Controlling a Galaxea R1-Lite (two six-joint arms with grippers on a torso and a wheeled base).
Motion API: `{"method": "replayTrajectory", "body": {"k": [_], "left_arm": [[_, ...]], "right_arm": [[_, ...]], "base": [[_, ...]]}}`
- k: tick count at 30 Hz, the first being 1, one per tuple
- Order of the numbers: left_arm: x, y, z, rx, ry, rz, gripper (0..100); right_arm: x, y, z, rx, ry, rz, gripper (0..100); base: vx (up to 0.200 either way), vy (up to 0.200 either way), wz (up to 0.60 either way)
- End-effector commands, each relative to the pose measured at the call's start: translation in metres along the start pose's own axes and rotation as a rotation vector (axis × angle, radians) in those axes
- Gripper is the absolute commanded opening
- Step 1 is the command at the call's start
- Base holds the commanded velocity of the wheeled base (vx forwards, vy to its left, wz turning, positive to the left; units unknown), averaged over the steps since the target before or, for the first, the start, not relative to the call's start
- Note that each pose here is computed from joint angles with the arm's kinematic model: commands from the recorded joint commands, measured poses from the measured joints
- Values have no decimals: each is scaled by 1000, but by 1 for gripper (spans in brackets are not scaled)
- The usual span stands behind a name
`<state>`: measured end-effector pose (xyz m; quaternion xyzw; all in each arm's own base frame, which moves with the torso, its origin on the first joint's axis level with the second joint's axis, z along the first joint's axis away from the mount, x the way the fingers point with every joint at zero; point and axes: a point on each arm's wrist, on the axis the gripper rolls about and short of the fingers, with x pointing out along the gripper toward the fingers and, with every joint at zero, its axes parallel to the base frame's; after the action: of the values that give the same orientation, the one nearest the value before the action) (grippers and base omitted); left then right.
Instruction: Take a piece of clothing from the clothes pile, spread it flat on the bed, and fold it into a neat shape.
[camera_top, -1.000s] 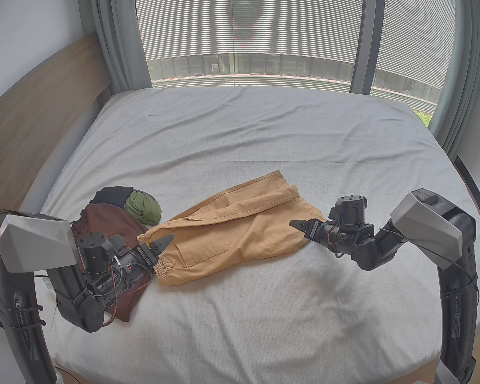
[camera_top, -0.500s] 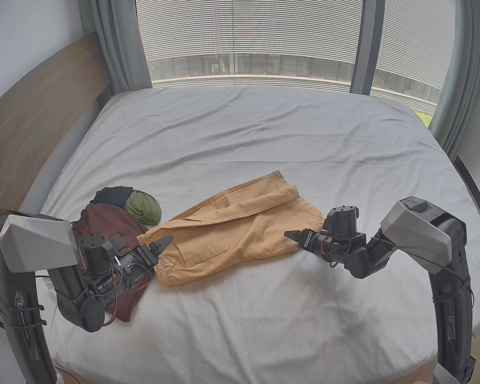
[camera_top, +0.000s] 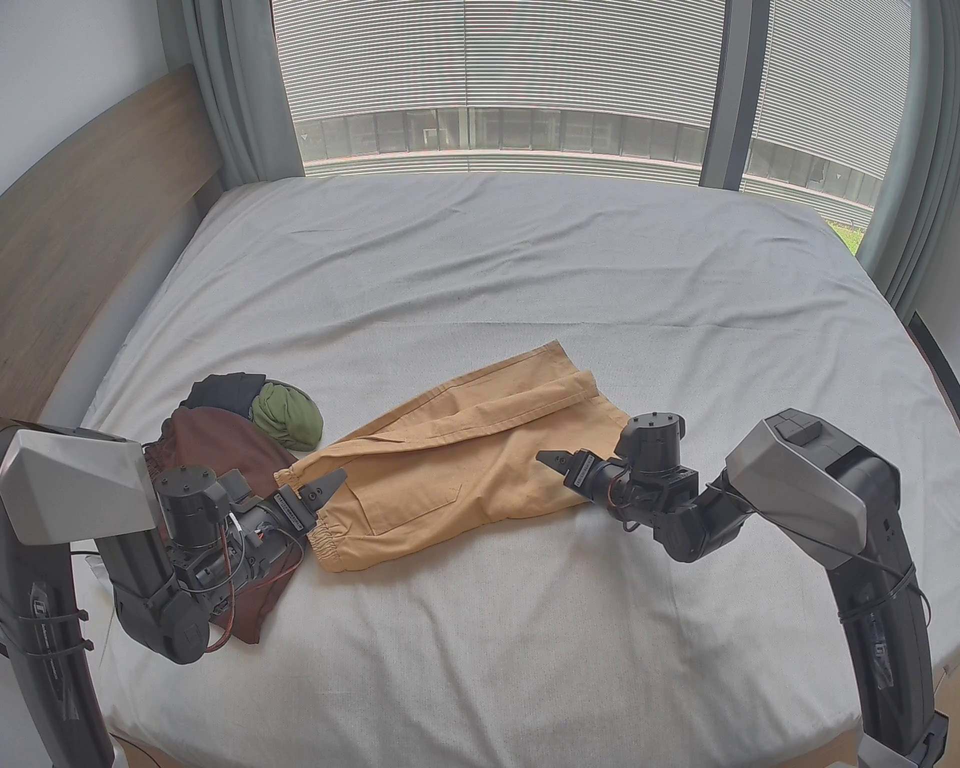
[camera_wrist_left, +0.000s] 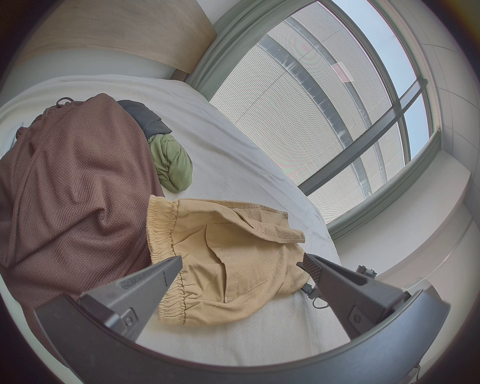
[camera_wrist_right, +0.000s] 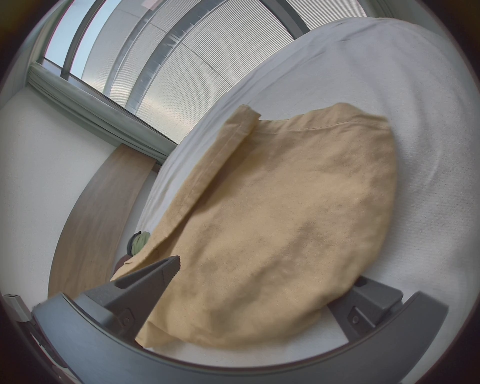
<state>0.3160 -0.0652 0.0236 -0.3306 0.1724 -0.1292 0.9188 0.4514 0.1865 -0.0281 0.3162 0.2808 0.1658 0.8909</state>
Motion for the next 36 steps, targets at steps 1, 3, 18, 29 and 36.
{"method": "replayTrajectory", "body": {"k": [1,3,18,29,36], "left_arm": [[0,1,0,-1,1,2,100],[1,1,0,-2,0,1,100],[2,1,0,-2,-2,1,100],[2,1,-1,-2,2,1,100],[2,1,-1,-4,3,0,100]], "right_arm": [[17,-6,-13,8,-11,27,100],[21,-6,-12,6,-33,48,100],[24,-11,-14,4,-71,57,0],[8,-6,-9,-6,-93,71,0],[-14,0,-2,-44,-98,63,0]], "base": [[0,0,0],[0,0,0],[0,0,0],[0,0,0],[0,0,0]]}}
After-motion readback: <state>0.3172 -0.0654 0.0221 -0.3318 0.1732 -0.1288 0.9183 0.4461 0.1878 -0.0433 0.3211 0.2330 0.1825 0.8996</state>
